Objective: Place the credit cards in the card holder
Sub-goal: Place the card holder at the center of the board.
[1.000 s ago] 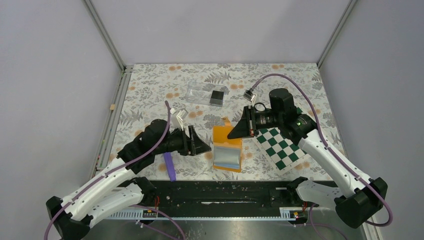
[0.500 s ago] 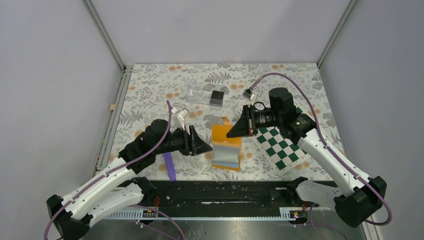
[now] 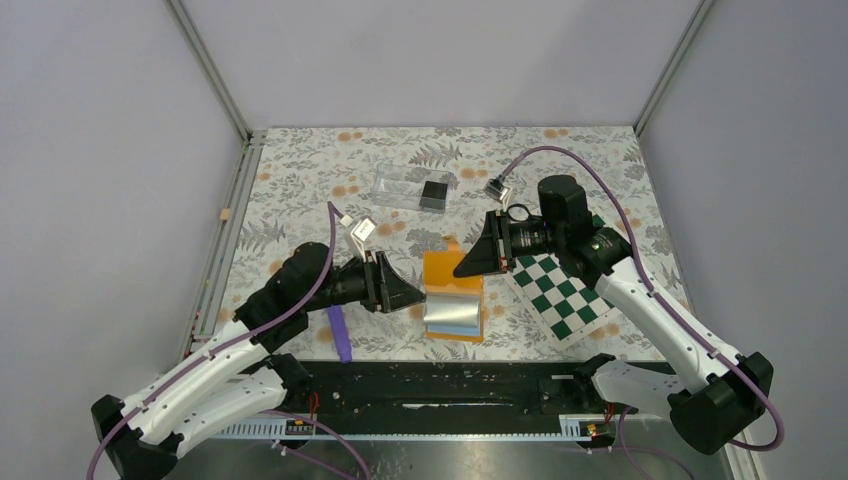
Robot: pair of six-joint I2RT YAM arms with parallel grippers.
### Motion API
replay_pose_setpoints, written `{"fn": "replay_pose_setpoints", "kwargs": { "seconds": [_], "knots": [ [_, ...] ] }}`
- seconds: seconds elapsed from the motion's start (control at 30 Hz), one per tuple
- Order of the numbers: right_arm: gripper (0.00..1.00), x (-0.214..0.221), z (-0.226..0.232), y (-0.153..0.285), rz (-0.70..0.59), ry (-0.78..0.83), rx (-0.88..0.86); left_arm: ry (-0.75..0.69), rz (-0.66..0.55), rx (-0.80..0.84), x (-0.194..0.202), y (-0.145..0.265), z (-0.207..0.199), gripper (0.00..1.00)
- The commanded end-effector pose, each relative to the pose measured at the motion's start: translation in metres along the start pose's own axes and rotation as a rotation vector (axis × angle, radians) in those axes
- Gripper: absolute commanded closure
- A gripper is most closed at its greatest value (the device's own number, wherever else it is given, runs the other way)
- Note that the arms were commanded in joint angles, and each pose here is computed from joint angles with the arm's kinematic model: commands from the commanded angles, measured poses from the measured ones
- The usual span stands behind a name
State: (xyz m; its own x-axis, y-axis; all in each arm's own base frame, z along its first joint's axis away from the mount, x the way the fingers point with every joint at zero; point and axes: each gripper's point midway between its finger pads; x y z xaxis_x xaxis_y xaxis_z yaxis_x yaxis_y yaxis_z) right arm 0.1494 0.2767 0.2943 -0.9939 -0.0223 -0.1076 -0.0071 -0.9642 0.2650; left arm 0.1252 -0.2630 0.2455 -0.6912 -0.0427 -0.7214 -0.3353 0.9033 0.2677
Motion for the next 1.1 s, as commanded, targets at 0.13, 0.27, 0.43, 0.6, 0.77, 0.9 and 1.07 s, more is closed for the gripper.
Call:
{"fn": "replay_pose_setpoints", "kwargs": {
  "seconds": [0.13, 0.27, 0.43, 0.6, 0.77, 0.9, 1.07],
  "knots": [
    [1.0, 0.006, 0.012, 0.004, 0.032, 0.032, -0.052, -0.063, -0.093, 0.106, -0.022, 0.006, -0.026, 0.41],
    [1.0, 0.008, 0.016, 0.006, 0.029, 0.038, -0.057, -0.06, -0.08, 0.071, -0.018, 0.005, -0.019, 0.41],
    [1.0, 0.005, 0.015, 0.006, 0.005, 0.04, -0.048, -0.064, -0.033, -0.029, -0.009, 0.011, -0.003, 0.39],
    [1.0, 0.002, 0.013, 0.005, -0.006, 0.038, -0.04, -0.075, 0.047, -0.093, 0.009, 0.018, 0.009, 0.38],
    [1.0, 0.002, 0.009, 0.004, -0.006, 0.031, -0.032, -0.08, 0.06, -0.037, 0.011, 0.015, -0.001, 0.4],
    [1.0, 0.002, 0.005, 0.003, -0.004, 0.022, -0.026, -0.095, 0.044, 0.019, 0.005, 0.011, -0.013, 0.41],
    [1.0, 0.003, 0.003, 0.003, -0.001, 0.019, -0.02, -0.106, 0.054, 0.058, 0.004, 0.005, -0.022, 0.41]
  ]
}}
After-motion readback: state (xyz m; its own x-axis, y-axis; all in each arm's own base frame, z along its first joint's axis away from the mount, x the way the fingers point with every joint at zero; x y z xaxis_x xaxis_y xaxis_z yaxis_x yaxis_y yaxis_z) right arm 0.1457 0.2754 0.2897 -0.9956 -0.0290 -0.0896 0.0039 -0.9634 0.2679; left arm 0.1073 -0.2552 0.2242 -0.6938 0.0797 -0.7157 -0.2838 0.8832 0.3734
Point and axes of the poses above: each gripper's point midway between its finger pads, its own y axis back along the fingers, its own z axis along the line the jaws close on, x = y × z, and after that the axes turned 14 degrees about -y, right-handed
